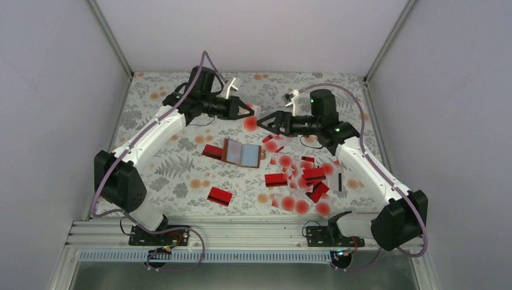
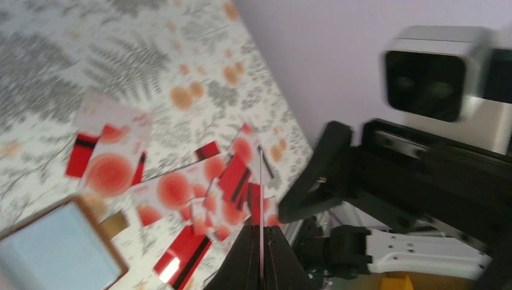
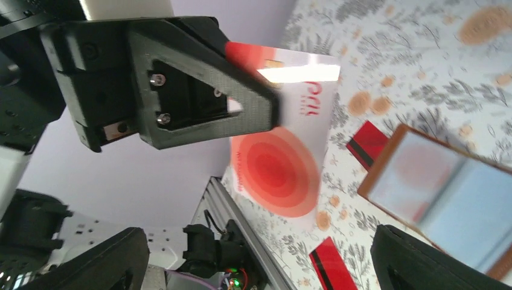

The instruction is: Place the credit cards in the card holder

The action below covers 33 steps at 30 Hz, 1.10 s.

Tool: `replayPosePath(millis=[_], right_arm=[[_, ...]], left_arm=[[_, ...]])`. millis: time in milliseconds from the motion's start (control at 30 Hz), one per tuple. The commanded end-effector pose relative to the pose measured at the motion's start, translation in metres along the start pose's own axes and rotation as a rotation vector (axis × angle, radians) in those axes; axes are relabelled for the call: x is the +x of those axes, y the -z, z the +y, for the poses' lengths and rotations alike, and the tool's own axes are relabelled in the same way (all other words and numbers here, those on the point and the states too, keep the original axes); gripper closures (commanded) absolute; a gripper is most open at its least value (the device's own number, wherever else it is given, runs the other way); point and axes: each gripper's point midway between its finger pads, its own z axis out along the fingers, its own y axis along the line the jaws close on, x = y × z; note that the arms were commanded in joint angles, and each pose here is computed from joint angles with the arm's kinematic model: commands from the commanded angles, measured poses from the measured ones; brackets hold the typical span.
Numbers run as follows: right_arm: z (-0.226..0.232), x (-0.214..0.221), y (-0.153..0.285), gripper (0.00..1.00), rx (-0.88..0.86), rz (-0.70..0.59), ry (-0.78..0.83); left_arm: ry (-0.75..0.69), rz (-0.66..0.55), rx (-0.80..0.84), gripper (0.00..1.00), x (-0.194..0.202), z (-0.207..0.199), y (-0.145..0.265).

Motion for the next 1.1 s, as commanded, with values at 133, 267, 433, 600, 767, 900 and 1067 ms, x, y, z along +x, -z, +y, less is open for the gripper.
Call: replayPosePath(millis=[133, 267, 433, 600, 767, 900, 1067], right_arm=[[0.047, -0.016, 0.024, 0.16, -0.26, -0.011, 0.199], [0.074, -0.028, 0.035, 0.29, -0.319, -0.033, 0.263], [0.097, -0.035, 0.044, 0.39, -0.386, -0.034, 0.321], [0.119, -0.042, 0.053, 0.5, -0.44, -0.044, 0.38], [0.141, -0.056, 0.062, 0.57, -0.473, -0.066, 0.425], [0.154, -0.066, 0.065, 0.65, -0.497, -0.078, 0.453], [0.16, -0.073, 0.066, 0.72, -0.514, -0.077, 0.464]], left_arm=[[-0.166, -0.017, 0.262, 0.98, -0.03, -0.086, 0.028], [-0.199, -0.045, 0.318, 0.98, -0.043, -0.113, 0.043], [-0.237, -0.074, 0.371, 0.97, -0.055, -0.141, 0.057], [-0.253, -0.077, 0.401, 0.98, -0.059, -0.155, 0.066], [-0.278, -0.089, 0.427, 0.97, -0.063, -0.17, 0.075], [-0.297, -0.104, 0.437, 0.98, -0.063, -0.178, 0.081], [-0.308, -0.125, 0.449, 0.98, -0.066, -0.184, 0.086]])
